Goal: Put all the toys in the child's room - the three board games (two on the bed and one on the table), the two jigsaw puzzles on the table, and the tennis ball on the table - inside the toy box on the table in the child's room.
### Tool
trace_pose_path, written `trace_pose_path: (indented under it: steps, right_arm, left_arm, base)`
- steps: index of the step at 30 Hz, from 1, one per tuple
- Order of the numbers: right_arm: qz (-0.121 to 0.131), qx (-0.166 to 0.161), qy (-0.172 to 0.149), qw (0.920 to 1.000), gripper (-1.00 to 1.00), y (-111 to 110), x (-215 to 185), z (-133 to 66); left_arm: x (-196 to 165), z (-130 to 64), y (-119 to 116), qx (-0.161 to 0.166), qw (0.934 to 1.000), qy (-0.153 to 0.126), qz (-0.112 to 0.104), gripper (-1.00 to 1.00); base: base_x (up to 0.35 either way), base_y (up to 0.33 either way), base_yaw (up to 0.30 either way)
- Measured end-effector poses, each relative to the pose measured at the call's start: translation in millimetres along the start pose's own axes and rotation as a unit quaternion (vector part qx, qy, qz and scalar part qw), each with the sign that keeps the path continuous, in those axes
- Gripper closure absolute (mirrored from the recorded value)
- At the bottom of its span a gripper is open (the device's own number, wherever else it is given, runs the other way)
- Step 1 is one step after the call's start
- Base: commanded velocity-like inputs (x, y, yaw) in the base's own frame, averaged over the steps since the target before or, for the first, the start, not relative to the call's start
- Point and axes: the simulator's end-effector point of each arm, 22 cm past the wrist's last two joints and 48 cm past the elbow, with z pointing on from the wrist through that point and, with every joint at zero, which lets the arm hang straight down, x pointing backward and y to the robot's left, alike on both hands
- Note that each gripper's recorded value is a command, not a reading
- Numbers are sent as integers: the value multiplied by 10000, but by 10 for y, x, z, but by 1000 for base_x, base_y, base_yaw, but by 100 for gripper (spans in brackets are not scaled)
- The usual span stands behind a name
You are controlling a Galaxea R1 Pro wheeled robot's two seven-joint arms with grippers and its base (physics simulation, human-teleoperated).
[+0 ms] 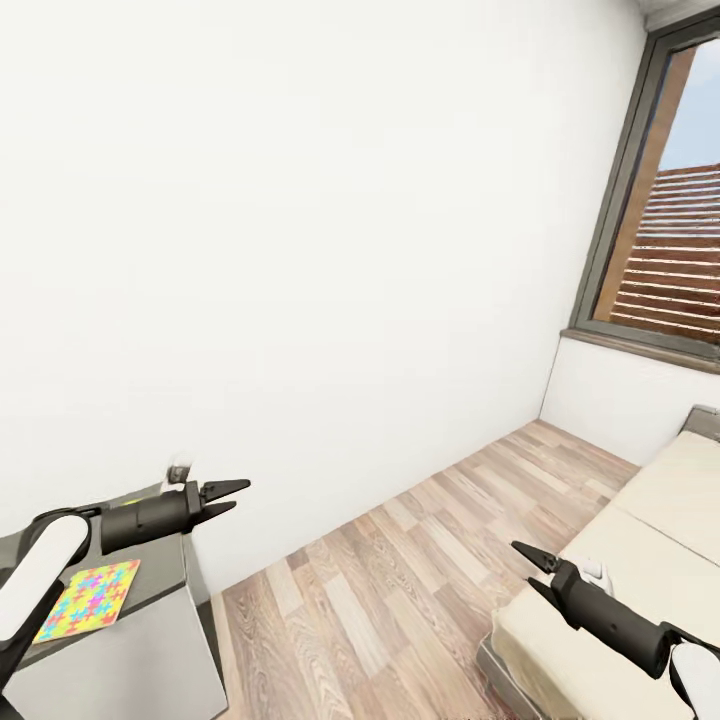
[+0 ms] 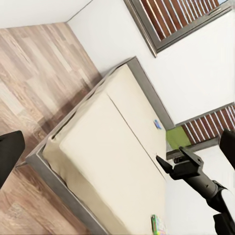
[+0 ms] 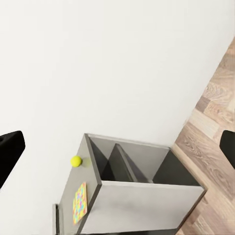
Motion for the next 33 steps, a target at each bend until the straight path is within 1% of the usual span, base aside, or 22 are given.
trace_pose_path:
  steps: [5,13,20,33]
  right_arm:
    - [9,-70,-4,10000,-100,25,0,-6]
    - [28,-69,-7,10000,-100,7,-7,-20]
    - [-2,-65,-22,10000,-100,11,-34,-43]
    - [-34,-94,-55,9999,-100,47,-63,-66]
  left_arm:
    - [-5,-6,-14,4,10000,-10,12,-100]
    - [-12,-15,-36,11,10000,-25,30,-100]
    - [0,-31,72,-95,9999,-21,-63,-100]
    - [-9,-53,68,-127,9999,-41,-38,-100]
  base:
    - [0,0,-251]
    - [0,0,-251]
    - [0,0,-250]
    - [0,0,-244]
